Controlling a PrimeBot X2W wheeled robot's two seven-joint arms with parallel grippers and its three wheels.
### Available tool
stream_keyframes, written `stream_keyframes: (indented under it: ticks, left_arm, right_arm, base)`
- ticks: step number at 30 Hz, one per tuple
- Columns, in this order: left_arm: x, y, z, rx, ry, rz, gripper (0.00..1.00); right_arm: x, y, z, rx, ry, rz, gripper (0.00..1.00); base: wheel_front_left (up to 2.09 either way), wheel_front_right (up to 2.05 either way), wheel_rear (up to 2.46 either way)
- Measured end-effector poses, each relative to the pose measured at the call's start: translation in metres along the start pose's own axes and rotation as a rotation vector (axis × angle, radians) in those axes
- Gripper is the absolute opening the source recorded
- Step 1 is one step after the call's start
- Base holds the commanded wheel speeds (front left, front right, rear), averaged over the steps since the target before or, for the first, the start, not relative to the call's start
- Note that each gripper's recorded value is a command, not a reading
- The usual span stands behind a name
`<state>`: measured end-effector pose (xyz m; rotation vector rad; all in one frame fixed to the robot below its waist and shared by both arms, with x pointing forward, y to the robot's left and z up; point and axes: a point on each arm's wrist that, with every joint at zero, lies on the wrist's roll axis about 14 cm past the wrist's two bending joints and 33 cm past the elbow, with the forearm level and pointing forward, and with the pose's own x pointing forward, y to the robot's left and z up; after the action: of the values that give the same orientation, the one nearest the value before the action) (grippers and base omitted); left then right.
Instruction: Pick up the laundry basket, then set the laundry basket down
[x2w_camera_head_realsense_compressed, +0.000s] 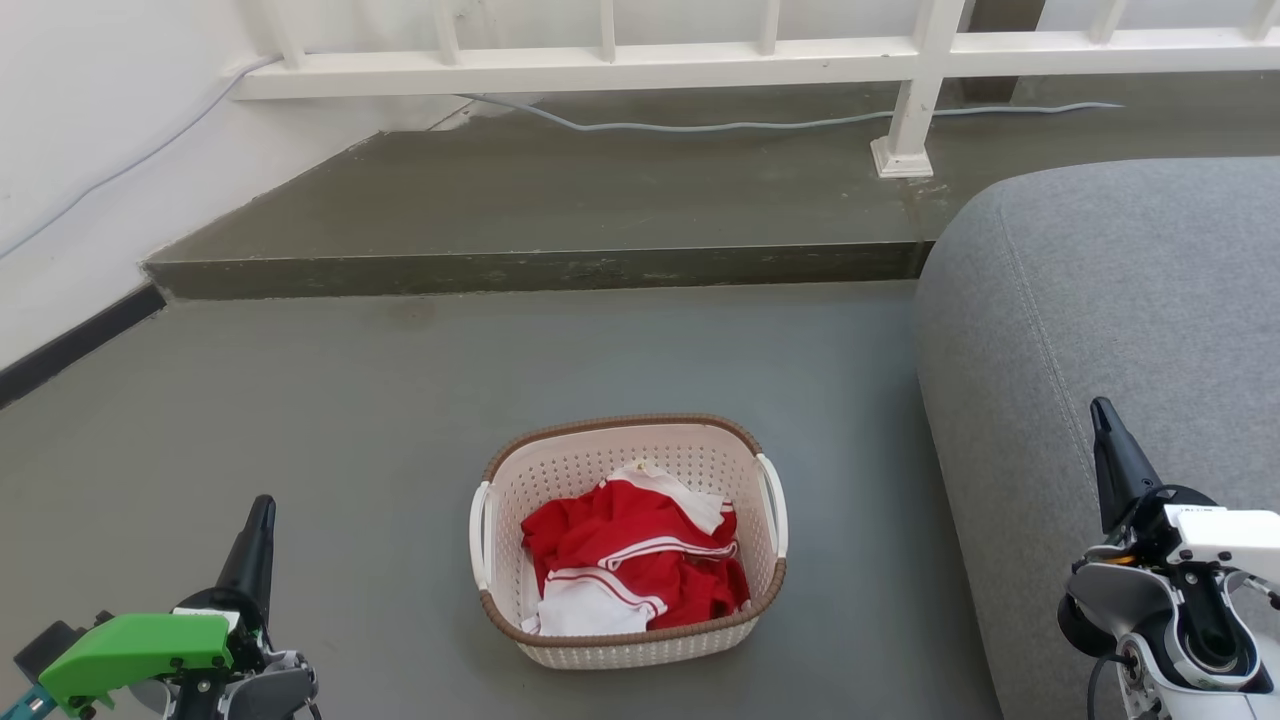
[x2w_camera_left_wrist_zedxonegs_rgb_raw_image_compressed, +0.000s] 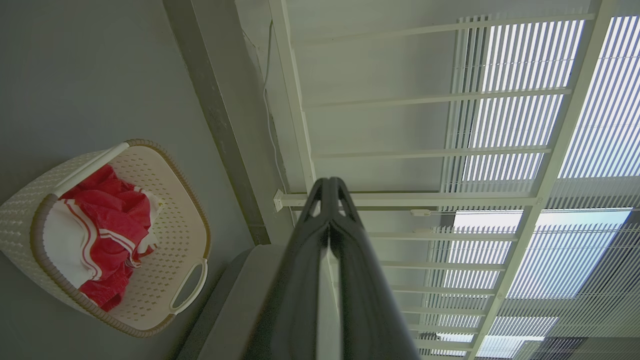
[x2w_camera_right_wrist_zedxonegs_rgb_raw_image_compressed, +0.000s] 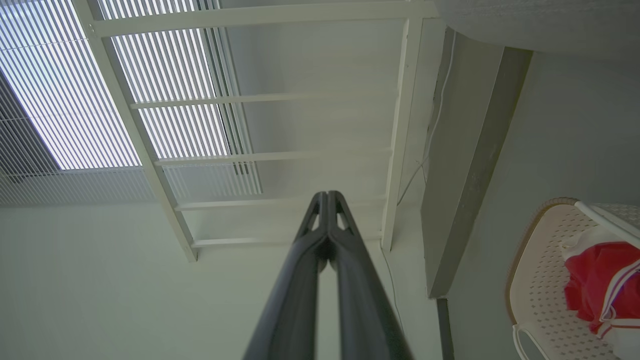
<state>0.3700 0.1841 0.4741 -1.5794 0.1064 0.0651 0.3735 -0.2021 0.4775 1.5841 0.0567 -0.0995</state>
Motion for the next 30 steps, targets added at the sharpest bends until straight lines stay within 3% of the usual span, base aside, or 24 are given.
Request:
stream_keyframes:
  ticks: [30]
  left_arm:
    - [0.0015, 0.0001, 0.0008, 0.0, -0.002, -0.001, 0.0]
  right_arm:
    - [0.0005, -0.0006, 0.001, 0.001, -0.002, -0.002, 0.0]
  base:
    - [0.0, 0.0, 0.0]
